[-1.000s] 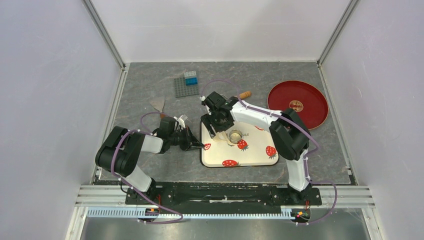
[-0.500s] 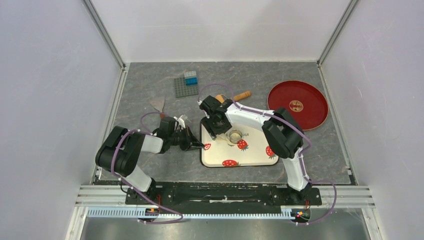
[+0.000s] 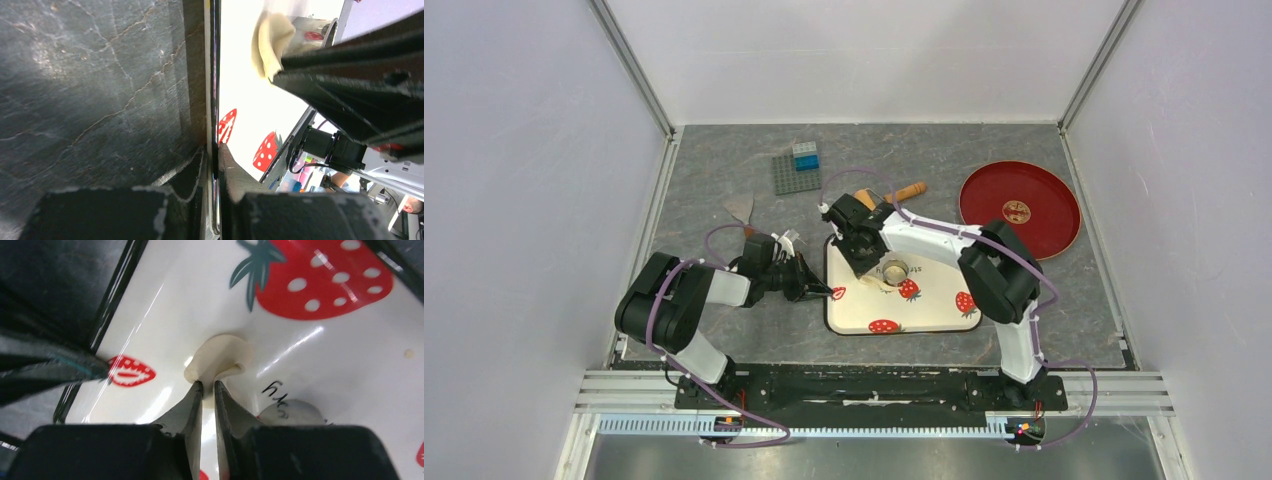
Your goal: Roll out the dumpling wrappers from the dough
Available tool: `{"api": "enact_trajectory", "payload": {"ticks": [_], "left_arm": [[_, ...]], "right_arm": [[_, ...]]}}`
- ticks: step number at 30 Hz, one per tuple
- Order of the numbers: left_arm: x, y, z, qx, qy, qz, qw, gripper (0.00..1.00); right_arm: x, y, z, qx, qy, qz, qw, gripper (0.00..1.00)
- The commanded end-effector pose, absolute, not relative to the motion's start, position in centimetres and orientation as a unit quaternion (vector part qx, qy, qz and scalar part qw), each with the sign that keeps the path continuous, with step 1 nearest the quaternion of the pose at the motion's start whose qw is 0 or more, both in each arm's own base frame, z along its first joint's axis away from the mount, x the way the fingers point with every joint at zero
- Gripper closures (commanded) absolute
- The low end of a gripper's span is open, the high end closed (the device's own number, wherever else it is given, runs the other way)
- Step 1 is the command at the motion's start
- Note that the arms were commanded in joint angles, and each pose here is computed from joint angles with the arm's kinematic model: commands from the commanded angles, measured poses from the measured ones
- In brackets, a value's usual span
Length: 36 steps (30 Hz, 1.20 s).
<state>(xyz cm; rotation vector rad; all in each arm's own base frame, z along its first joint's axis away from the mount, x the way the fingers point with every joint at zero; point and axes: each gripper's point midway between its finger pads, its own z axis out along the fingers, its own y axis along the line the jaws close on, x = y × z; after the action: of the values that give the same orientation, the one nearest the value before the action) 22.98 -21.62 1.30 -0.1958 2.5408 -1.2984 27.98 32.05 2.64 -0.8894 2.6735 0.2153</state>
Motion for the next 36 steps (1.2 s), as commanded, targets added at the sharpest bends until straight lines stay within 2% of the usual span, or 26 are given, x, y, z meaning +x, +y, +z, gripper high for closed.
{"api": "enact_trajectory", "payload": {"ticks": [1,9,15,25,36], "left_arm": [[21.6,-19.6,-2.5,-0.104,0.912,-0.378,0.121,0.98],[21.6,-19.6,-2.6,-0.105,0.911,-0.379,0.119,0.98],[21.6,-19.7,-2.6,-0.104,0.911,-0.380,0.120,0.98],[21.6,-19.7,-2.6,-0.105,0.911,-0.381,0.120,0.98],[21.6,-19.7,-2.5,-0.104,0.911,-0.381,0.121,0.98]], "right_arm": [[25.5,33.3,6.0,-0.319,0.923,0.132,0.169,0.88],[23.3,32.0,11.1,-0.301,0.911,0.184,0.212,0.92],[23.7,31.1,15.7,-0.285,0.902,0.197,0.257,0.92],[28.6,27.9,20.9,-0.239,0.897,0.212,0.307,0.92],[35.0,18.8,19.2,-0.158,0.923,0.145,0.320,0.94]]}}
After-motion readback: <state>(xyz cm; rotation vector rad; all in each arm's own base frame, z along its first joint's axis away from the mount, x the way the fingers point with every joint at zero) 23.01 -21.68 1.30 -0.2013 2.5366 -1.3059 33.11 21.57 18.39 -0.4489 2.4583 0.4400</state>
